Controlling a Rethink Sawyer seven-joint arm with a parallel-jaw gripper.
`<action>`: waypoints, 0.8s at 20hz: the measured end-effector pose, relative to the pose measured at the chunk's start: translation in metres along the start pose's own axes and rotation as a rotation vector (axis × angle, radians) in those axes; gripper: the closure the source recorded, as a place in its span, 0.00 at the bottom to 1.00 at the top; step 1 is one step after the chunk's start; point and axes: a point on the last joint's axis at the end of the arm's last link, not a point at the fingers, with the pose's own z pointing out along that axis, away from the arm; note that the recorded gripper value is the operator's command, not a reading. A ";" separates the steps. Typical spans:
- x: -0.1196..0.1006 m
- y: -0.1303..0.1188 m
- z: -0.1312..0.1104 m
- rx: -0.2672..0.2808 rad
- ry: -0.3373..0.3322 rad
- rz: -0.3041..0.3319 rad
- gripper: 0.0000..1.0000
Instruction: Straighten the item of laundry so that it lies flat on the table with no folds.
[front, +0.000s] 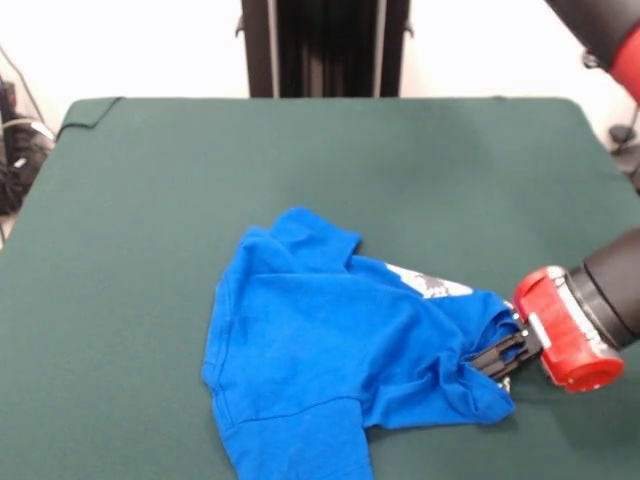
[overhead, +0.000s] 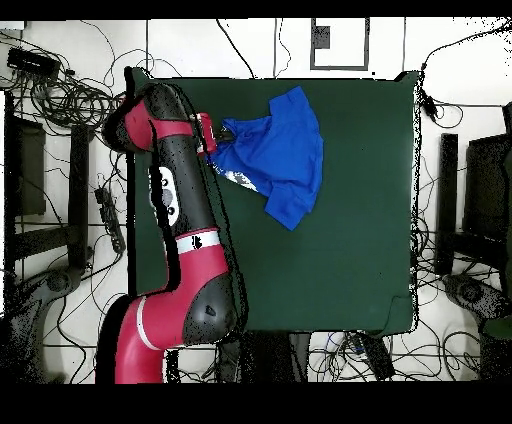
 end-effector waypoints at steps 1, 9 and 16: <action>-0.003 0.001 0.000 0.010 0.028 0.010 1.00; -0.020 0.005 -0.009 0.116 0.320 0.095 1.00; -0.030 0.006 -0.013 0.222 0.598 0.160 1.00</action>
